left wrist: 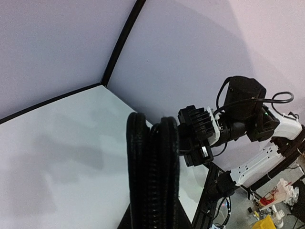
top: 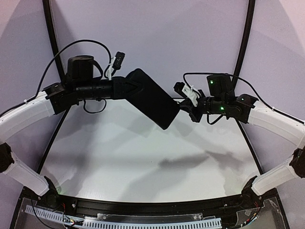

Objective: Sort the hair-cutting tools

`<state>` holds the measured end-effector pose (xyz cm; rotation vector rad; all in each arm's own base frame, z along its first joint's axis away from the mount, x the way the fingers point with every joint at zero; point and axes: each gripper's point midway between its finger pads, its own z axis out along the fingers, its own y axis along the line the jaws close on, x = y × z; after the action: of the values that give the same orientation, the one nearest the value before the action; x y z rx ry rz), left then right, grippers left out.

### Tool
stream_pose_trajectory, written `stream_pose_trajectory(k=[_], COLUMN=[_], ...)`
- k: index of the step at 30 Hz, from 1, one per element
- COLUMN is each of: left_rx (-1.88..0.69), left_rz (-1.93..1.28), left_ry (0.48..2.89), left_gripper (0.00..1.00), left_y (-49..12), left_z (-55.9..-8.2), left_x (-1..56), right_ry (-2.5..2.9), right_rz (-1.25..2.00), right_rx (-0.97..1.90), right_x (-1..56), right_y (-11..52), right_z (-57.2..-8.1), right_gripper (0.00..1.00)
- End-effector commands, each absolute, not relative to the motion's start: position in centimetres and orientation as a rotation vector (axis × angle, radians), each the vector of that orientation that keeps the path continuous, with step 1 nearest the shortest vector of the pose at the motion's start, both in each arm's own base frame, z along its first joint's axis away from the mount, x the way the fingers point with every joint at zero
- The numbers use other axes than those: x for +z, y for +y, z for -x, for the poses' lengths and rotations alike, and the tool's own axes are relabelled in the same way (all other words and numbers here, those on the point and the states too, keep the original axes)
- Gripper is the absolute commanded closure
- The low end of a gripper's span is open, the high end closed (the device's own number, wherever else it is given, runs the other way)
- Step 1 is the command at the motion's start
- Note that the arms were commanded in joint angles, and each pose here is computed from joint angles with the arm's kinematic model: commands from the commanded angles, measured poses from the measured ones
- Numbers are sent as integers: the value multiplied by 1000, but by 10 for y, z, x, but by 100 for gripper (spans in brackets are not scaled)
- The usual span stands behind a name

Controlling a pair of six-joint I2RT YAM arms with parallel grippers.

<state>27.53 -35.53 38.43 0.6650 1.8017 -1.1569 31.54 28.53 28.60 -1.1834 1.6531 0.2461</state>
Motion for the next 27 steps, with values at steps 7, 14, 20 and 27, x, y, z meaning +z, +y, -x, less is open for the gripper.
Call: stream_pose_trajectory(k=[7,14,20,27], left_rx=[-1247,-1281,-1303,-1298], left_rz=[-1168,-1290,-1361,-1380], left_ry=[2164,2224,2226,2256], left_gripper=[99,99,99,99], left_y=[-400,-421,-434,-441], left_z=[-204,-193,-184,-177], left_x=[279,255,247,236], right_ry=[1249,1187,1112,1071], right_rz=[1107,1093,1078,1043], right_rx=[174,206,236,229], right_x=[394,413,438,457], right_y=[290,304,319,320], right_z=[-336,-335,-331,-326], right_gripper=[100,100,100,100])
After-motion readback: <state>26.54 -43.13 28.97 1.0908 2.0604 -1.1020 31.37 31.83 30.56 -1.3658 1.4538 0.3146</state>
